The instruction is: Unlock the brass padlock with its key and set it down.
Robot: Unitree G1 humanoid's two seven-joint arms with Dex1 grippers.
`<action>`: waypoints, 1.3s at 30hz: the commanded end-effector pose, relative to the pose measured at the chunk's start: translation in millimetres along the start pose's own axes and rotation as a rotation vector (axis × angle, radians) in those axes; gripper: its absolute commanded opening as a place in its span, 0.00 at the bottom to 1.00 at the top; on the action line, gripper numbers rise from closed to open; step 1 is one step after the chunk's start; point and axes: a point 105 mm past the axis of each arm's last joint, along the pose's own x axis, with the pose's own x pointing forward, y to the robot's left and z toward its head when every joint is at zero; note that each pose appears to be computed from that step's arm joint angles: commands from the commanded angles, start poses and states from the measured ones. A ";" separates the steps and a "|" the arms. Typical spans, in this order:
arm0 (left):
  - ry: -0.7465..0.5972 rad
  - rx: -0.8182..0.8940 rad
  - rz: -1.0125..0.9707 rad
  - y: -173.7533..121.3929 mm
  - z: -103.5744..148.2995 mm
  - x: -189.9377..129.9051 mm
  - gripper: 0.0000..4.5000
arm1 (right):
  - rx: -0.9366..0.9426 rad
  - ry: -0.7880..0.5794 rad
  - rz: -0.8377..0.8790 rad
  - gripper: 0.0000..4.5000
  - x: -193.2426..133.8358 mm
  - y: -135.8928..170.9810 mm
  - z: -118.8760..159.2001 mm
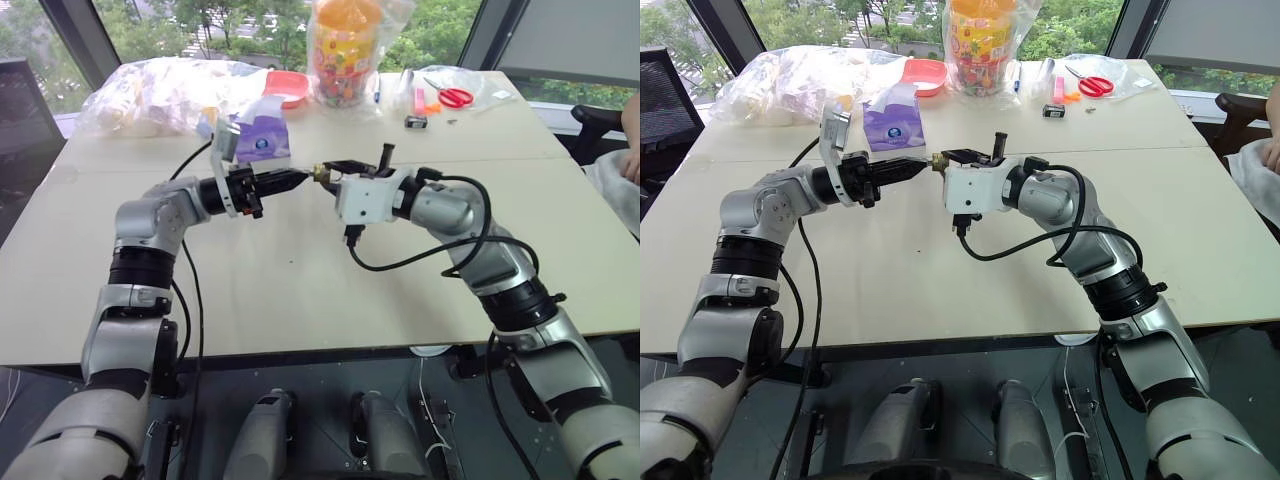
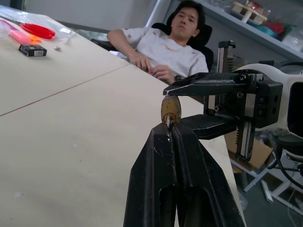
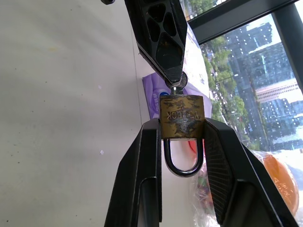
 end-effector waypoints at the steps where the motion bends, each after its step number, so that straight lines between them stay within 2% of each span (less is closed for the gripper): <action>1: 0.059 0.244 0.044 0.0 7.9 7.1 0.01 | -0.033 -0.051 -0.040 0.14 -3.9 -12.2 16.0; 5: 0.188 0.646 0.073 0.6 -0.9 15.4 0.01 | -0.016 -0.049 -0.024 0.14 -4.2 -9.1 15.4; 8: 0.151 0.754 -0.001 -12.3 1.6 22.2 0.01 | -0.006 -0.046 -0.018 0.14 -4.2 -8.0 14.9; 10: 0.183 0.833 -0.005 -10.7 -1.8 22.8 0.01 | -0.002 -0.045 -0.017 0.14 -4.2 -8.2 14.7; 12: 0.208 0.656 -0.014 -6.5 -7.7 18.6 0.01 | -0.004 -0.044 -0.017 0.14 -4.3 -8.3 14.3; 14: 0.187 0.379 -0.052 -9.0 -8.5 10.5 0.01 | -0.008 -0.039 -0.018 0.14 -4.5 -8.1 13.4; 16: 0.171 0.237 -0.104 -15.3 -5.5 2.3 0.01 | -0.011 -0.035 -0.020 0.14 -4.7 -8.2 12.5; 18: 0.160 0.152 -0.109 -15.0 -1.9 -6.3 0.13 | -0.014 -0.030 -0.022 0.14 -5.1 -8.1 11.4; 21: 0.147 0.121 -0.065 -9.7 2.2 -11.1 0.38 | -0.016 -0.024 -0.026 0.14 -5.8 -8.7 10.0; 25: 0.065 0.089 -0.044 -8.2 13.6 -12.1 0.38 | -0.016 -0.023 -0.033 0.14 -5.8 -9.2 10.3; 39: 0.043 0.090 -0.043 -4.4 12.0 11.7 0.38 | -0.028 -0.043 -0.037 0.14 -3.6 -10.7 17.0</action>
